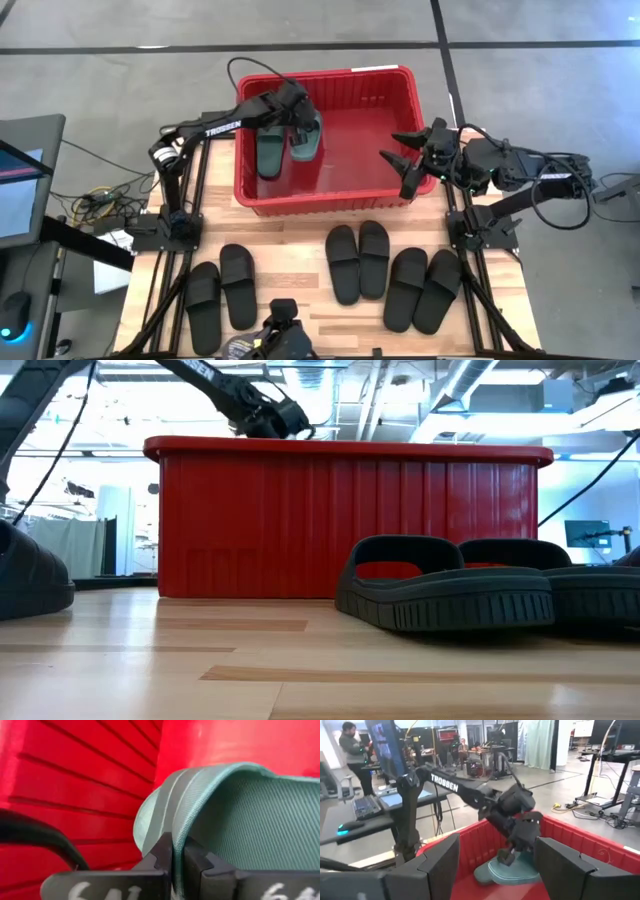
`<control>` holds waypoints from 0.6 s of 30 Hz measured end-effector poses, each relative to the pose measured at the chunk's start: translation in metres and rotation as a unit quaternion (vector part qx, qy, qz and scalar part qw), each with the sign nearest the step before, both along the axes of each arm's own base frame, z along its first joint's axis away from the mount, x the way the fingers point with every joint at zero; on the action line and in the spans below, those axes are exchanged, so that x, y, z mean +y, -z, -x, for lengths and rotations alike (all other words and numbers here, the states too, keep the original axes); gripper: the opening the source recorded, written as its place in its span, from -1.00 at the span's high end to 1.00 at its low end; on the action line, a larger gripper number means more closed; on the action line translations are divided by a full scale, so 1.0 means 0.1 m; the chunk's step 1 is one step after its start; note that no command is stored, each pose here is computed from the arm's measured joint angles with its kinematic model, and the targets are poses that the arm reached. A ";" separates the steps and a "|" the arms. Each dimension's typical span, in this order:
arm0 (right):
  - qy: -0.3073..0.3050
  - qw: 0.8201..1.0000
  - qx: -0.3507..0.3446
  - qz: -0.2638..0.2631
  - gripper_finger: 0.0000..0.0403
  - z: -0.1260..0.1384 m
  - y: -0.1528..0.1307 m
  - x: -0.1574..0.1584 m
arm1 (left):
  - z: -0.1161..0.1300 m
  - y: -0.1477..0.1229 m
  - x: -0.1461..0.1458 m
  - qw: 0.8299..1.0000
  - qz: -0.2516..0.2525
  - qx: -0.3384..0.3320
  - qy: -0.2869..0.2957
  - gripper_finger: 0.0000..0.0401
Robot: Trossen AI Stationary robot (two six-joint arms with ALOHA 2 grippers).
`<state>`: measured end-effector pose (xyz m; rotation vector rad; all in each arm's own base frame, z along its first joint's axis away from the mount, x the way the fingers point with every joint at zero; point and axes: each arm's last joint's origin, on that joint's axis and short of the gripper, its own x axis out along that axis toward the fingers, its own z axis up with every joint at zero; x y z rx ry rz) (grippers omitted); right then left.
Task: Pick and place slides into bin
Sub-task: Put the green slipper into the red container
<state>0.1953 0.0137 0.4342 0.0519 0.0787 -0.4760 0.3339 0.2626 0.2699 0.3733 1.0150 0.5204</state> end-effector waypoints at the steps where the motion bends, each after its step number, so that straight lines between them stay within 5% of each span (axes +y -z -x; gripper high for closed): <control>1: 0.002 1.000 0.003 -0.001 -0.19 -0.02 0.01 -0.01 | -0.01 0.04 0.01 1.000 0.003 0.005 -0.004 1.00; 18: 0.004 1.000 0.010 -0.021 -0.19 -0.12 0.08 0.01 | -0.14 0.66 0.13 0.996 0.030 0.085 -0.014 1.00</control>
